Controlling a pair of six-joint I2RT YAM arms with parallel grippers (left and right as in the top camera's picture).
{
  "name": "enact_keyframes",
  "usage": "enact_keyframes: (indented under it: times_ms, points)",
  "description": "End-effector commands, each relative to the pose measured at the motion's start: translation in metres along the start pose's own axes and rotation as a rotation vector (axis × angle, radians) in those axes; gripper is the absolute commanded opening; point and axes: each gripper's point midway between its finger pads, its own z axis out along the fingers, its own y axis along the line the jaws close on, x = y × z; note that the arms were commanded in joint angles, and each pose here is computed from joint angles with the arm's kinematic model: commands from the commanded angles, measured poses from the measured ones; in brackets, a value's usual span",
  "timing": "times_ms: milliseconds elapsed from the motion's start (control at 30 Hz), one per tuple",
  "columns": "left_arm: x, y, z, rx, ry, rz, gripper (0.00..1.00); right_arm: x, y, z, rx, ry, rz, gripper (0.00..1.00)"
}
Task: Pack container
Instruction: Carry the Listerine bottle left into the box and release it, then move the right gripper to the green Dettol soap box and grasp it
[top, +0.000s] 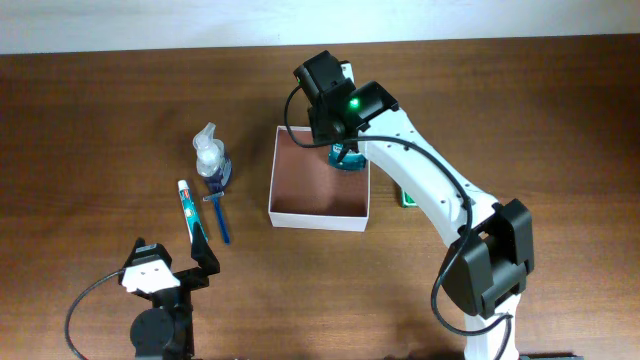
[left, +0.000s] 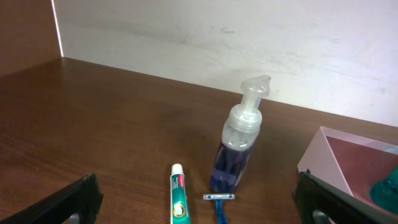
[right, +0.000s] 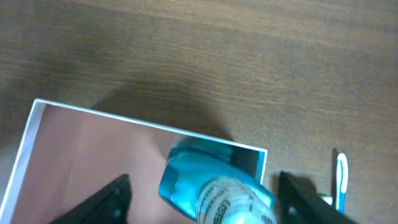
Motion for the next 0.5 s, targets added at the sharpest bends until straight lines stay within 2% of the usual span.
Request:
enact_keyframes:
  times_ms: [0, 233, 467]
  points:
    - [0.000, 0.000, 0.000, 0.005, -0.005, 0.014, 0.99, -0.013, -0.007, -0.008, 0.018, -0.038, 0.020, 0.71]
    - [0.000, 0.000, 0.000, 0.005, -0.005, 0.014, 0.99, -0.027, -0.041, -0.041, 0.028, -0.082, 0.079, 0.71]
    - [0.000, 0.000, 0.000, 0.005, -0.005, 0.014, 0.99, -0.018, -0.115, -0.088, 0.065, -0.048, 0.186, 0.71]
